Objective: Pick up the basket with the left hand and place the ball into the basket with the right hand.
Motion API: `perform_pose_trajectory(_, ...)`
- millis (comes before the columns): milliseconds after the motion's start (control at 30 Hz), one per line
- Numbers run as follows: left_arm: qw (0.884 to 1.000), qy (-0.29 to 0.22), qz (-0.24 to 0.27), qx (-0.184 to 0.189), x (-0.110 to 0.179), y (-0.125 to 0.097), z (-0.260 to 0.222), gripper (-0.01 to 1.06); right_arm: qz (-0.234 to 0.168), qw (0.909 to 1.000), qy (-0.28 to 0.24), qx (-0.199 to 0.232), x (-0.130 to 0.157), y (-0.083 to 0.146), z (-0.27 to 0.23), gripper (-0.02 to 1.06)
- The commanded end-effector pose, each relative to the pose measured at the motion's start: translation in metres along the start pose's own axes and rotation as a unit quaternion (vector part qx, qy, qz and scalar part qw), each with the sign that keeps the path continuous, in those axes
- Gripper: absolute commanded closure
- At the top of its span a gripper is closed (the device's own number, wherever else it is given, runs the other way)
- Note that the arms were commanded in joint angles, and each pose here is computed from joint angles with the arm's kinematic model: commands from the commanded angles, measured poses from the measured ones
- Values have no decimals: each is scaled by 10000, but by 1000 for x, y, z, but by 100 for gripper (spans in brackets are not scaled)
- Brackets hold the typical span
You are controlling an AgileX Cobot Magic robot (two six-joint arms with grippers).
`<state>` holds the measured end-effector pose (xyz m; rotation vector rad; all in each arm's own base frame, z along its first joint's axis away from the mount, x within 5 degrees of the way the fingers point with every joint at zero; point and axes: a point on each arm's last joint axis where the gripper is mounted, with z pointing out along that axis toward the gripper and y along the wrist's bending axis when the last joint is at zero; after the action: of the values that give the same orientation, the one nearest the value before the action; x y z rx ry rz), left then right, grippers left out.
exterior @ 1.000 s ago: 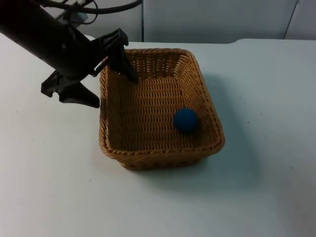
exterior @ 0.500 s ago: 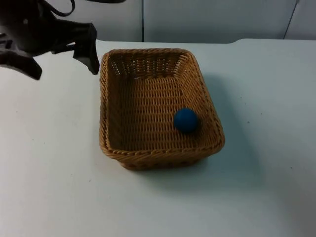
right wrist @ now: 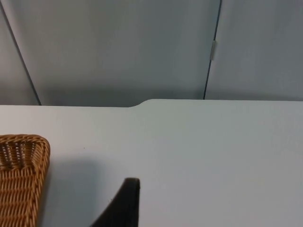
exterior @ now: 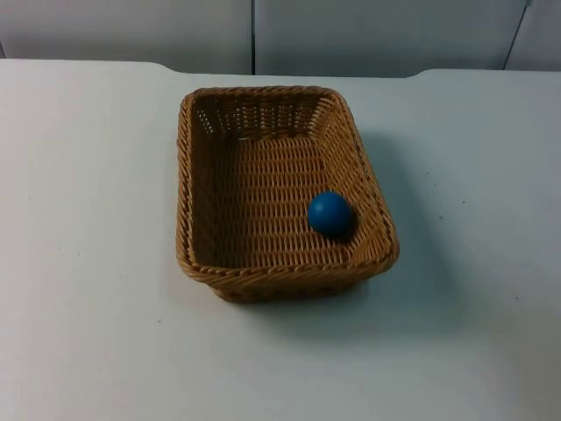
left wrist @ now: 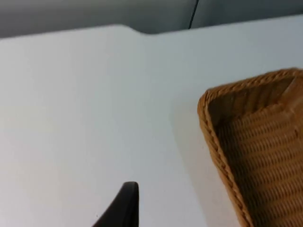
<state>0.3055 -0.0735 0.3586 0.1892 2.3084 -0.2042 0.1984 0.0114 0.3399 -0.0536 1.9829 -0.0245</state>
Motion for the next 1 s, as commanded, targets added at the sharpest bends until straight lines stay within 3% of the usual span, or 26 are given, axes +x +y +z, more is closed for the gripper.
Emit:
perform_pose_trajectory(0,9989,-468,61,35,-4,-3,-42,0,44,10000,-26,1,1,0,0,5)
perform_pose_trajectory(200,9951,-982,141,17,-4,-3,-87,0,44,10000,70,23,3,-1,-1,5)
perform_pose_trajectory(533,9953,-942,192,-124,-1,-1,-93,0,-5,9996,254,81,6,-2,-1,5)
perform_pose_trajectory(600,9956,-934,-81,-86,-1,-1,-93,0,13,9999,134,48,4,-1,-1,5)
perform_pose_trajectory(833,9956,-901,88,-252,-1,1,-94,0,72,9976,-677,-136,-12,2,-2,5)
perform_pose_trajectory(900,9957,-871,114,-283,0,2,-94,0,71,9985,-530,-105,-9,1,-2,5)
perform_pose_trajectory(967,9957,-835,235,-317,4,2,-98,0,61,10000,-29,-1,0,0,-1,5)
